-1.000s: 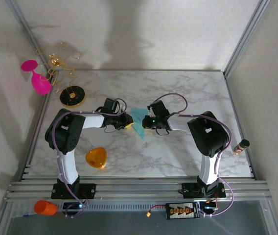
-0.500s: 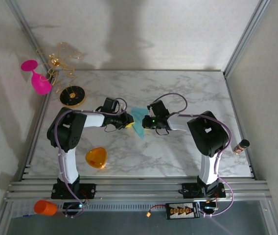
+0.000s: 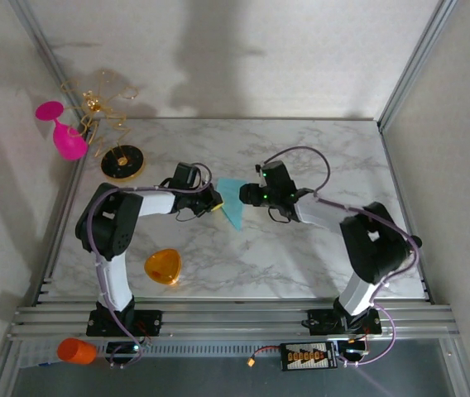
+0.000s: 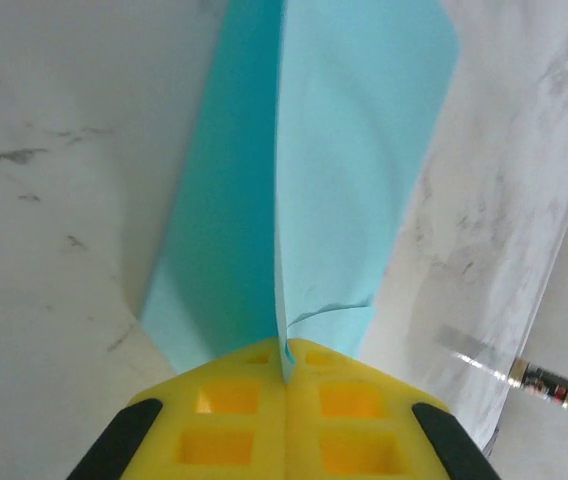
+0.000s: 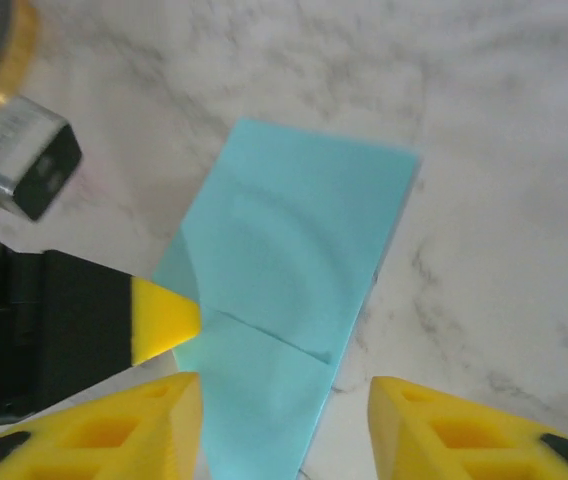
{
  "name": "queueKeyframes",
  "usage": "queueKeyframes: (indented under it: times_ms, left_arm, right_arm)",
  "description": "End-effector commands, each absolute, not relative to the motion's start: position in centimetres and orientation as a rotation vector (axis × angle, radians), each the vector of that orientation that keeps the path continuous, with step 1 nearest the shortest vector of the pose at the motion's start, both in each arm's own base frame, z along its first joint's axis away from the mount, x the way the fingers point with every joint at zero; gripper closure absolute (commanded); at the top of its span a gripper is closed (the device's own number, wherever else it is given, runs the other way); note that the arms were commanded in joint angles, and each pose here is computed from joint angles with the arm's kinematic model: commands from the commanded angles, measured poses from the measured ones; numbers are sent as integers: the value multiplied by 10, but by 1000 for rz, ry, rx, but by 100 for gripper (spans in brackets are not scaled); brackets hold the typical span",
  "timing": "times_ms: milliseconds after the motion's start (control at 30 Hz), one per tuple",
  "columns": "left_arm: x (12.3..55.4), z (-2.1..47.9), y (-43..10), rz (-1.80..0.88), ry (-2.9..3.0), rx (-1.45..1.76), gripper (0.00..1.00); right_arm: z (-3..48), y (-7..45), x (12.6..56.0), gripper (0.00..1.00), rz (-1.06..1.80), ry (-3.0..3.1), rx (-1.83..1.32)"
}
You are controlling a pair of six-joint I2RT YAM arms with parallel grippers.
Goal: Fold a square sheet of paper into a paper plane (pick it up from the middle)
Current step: Fourth fold the wing at the center of the table.
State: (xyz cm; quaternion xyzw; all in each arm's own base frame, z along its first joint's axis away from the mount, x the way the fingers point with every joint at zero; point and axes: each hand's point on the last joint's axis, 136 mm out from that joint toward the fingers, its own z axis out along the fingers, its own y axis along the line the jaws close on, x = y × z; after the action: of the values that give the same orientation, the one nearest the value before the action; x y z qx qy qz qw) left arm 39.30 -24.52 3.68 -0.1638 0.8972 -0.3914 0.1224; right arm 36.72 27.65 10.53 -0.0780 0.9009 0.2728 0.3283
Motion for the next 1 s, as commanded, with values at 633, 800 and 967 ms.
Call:
queueKeyframes:
  times_ms: [633,800,967]
  left_arm:
    - [386,59,-259,-988,2531,-812,95]
    - [385,59,-262,-1011,2538,-809,95]
    - [384,59,-262,-1015,2542,-812,94]
  right_arm:
    - [75,319,309,60,333,2091,-835]
    - [60,320,312,64,315,2123,-835]
    - [51,316,318,67,262,2150,-802]
